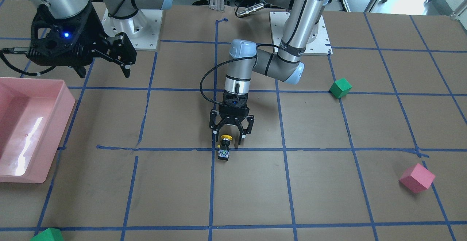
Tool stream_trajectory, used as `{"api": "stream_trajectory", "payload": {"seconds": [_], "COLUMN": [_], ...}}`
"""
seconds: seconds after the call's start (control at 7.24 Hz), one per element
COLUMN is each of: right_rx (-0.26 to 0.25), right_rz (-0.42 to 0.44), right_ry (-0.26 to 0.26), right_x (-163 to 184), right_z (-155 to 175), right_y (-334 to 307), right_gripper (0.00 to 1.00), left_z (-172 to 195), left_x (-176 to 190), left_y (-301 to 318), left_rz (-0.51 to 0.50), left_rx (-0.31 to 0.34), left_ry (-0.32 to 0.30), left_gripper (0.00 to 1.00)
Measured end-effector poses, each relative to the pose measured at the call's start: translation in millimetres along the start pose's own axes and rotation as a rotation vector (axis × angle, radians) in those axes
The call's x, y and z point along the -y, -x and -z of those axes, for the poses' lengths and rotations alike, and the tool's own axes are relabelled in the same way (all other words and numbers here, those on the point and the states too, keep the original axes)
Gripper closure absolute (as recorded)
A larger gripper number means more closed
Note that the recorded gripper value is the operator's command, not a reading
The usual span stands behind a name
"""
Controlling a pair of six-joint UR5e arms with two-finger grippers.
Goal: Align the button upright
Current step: 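Grasp the button's yellow cap with the left gripper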
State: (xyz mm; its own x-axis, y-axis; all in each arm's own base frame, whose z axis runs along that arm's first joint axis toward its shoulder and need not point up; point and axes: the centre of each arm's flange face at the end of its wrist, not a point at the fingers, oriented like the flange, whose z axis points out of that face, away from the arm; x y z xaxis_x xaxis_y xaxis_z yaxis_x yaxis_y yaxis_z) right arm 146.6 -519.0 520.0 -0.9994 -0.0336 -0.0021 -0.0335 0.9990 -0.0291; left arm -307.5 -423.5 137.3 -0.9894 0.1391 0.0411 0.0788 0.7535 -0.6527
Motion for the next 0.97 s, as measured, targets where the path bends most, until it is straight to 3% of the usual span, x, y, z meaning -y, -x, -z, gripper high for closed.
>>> {"api": "stream_trajectory", "payload": {"seconds": [0.14, 0.41, 0.97], "right_rx": [0.0, 0.0, 0.001], "right_rz": [0.0, -0.001, -0.001], "right_ry": [0.0, 0.0, 0.0], "right_x": [0, 0, 0], "right_z": [0, -1, -1], "right_y": [0, 0, -1], "right_gripper": [0.0, 0.0, 0.0], "left_z": [0, 1, 20], "left_x": [0, 1, 35], "left_y": [0, -1, -6], "left_rz": [-0.002, -0.003, 0.066], "left_rx": [-0.001, -0.008, -0.021], "left_ry": [0.001, -0.001, -0.006], "left_gripper": [0.75, 0.97, 1.0]}}
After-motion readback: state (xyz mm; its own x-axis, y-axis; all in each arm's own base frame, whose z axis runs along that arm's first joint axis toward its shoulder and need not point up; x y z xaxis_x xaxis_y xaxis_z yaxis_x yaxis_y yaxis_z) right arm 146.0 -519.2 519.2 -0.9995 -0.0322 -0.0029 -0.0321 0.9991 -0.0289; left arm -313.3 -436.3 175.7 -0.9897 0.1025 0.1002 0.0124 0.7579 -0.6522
